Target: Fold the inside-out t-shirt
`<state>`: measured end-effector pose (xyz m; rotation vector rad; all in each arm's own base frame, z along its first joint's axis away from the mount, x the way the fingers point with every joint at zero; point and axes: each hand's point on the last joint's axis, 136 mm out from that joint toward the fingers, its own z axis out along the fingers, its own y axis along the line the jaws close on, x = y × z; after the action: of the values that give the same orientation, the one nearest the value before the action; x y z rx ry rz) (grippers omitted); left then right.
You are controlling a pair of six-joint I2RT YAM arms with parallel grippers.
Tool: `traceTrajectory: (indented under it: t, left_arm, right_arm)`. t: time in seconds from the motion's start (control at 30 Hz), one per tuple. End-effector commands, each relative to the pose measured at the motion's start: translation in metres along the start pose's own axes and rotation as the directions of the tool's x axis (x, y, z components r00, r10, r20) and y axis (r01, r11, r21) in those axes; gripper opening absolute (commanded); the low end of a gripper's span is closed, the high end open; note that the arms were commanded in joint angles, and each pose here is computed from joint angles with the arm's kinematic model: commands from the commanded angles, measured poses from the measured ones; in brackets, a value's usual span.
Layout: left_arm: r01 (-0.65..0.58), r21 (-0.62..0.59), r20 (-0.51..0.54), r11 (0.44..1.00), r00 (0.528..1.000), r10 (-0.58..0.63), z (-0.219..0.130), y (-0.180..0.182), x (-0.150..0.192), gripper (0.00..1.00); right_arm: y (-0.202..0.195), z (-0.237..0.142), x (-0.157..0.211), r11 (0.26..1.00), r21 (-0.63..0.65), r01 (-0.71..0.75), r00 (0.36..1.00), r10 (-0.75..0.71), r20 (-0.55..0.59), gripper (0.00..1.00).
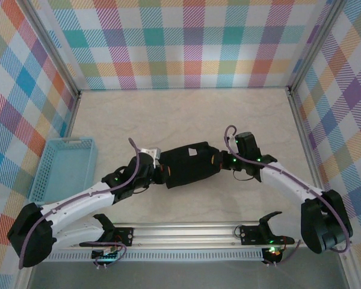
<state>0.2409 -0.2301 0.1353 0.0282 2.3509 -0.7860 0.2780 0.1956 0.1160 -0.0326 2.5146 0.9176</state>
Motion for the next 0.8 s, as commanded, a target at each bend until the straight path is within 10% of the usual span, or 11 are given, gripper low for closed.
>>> traceTrajectory:
  t: [0.0,0.63,0.77]
  left_arm:
    - [0.057,-0.133,0.115,0.989,0.992,-0.042,-0.002,0.019,-0.038,0.00]
    - [0.174,-0.373,0.024,0.911,0.984,-0.178,0.075,0.106,-0.046,0.11]
    - [0.175,-0.376,0.019,0.910,0.983,-0.181,0.071,0.105,-0.051,0.33]
  right_arm:
    - [0.008,0.001,-0.034,0.999,0.037,0.035,0.998,-0.037,0.057,0.00]
    - [-0.029,0.087,-0.073,0.981,0.166,0.097,0.995,-0.095,-0.017,0.00]
    - [-0.033,0.076,-0.078,0.969,0.226,0.098,0.995,-0.098,-0.012,0.27]
